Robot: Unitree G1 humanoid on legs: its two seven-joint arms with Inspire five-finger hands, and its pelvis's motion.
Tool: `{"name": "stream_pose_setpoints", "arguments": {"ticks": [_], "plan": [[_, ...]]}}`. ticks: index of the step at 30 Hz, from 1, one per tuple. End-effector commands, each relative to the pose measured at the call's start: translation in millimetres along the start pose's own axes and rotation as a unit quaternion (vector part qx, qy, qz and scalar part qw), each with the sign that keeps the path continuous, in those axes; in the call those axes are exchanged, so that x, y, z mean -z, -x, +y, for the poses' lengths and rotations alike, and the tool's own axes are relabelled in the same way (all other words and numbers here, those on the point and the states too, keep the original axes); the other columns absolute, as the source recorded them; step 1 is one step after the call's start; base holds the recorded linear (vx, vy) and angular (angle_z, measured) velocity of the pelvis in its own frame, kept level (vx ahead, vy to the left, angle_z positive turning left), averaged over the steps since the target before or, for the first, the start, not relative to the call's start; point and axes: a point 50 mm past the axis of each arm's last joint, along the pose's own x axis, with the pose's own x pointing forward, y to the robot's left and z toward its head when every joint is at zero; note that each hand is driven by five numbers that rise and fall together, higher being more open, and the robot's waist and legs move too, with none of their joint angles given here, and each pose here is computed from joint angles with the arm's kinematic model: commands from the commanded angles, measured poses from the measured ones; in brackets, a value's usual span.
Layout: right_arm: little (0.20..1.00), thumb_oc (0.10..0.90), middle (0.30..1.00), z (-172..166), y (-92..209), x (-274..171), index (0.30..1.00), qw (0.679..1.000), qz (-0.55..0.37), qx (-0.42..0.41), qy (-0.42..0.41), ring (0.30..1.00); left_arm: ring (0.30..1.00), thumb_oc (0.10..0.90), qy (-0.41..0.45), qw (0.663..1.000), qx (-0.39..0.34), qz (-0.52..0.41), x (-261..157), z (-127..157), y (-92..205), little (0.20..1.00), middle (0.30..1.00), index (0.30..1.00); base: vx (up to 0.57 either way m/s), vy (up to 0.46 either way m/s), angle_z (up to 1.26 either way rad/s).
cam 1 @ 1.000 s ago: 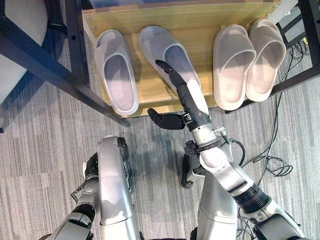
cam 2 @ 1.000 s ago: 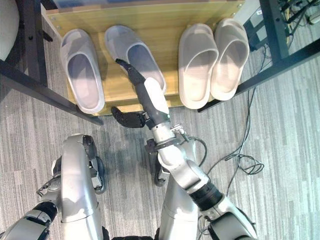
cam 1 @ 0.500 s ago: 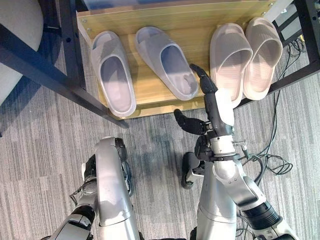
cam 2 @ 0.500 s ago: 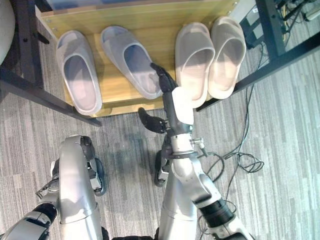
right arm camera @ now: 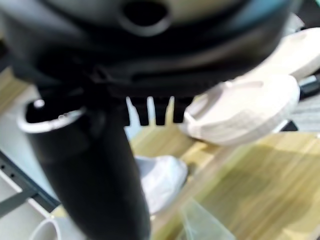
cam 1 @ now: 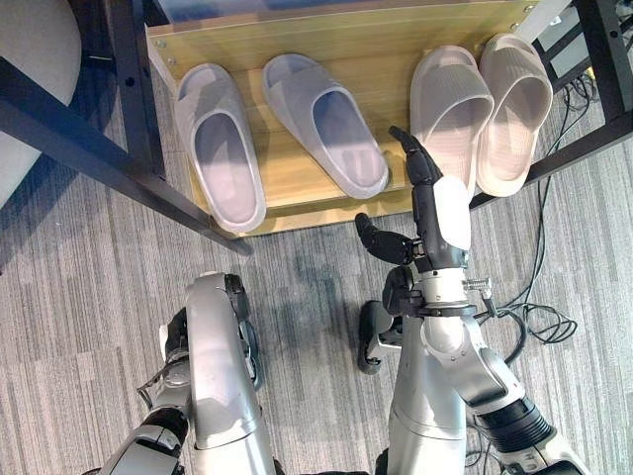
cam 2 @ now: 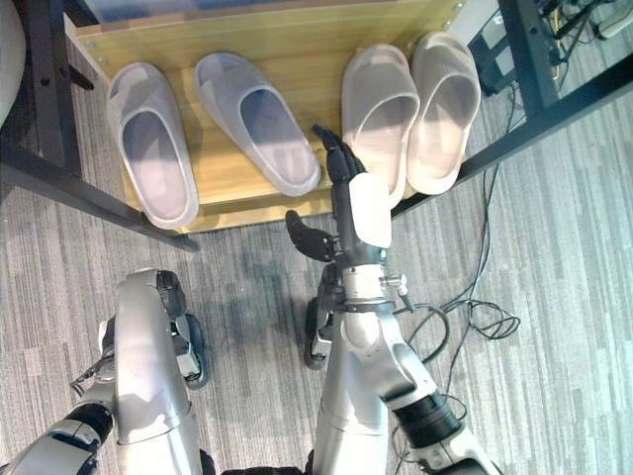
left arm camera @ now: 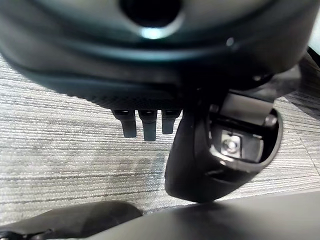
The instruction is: Arrange the slippers neatly on the shoe rack.
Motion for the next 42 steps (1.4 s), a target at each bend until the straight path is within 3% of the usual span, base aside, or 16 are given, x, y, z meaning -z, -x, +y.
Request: {"name": "stream_pose_setpoints", "arguments": {"ticks": [1,6,18,22,42], "plan": [[0.9,0.8,0.9,-1,-8,-30,0.9,0.997,-0.056,0.028,-0.047,0.9,0.9,0.8,-0.038,0.988,0.146,0.029,31,-85,37,0.9,0.9,0.9,0.0,0.0,0.0],[0.9,0.8,0.9,4,-3,-23,0.9,0.998,-0.037,0.013,-0.042,0.9,0.9,0.8,-0.032,0.989,0.139,0.031,32,-80,35,0.9,0.9,0.9,0.0,0.0,0.0],[0.9,0.8,0.9,25,-3,-33,0.9,0.99,-0.025,-0.055,-0.123,0.9,0.9,0.8,-0.033,0.989,0.145,0.023,27,-79,34,0.9,0.9,0.9,0.0,0.0,0.0],[0.9,0.8,0.9,34,-4,-49,0.9,0.979,-0.053,-0.1,-0.167,0.9,0.9,0.8,-0.038,0.988,0.148,0.027,28,-76,34,0.9,0.9,0.9,0.0,0.0,0.0],[0.9,0.8,0.9,37,-6,-78,0.9,0.949,-0.101,-0.157,-0.253,0.9,0.9,0.8,-0.036,0.988,0.148,0.027,29,-68,33,0.9,0.9,0.9,0.0,0.0,0.0]]}}
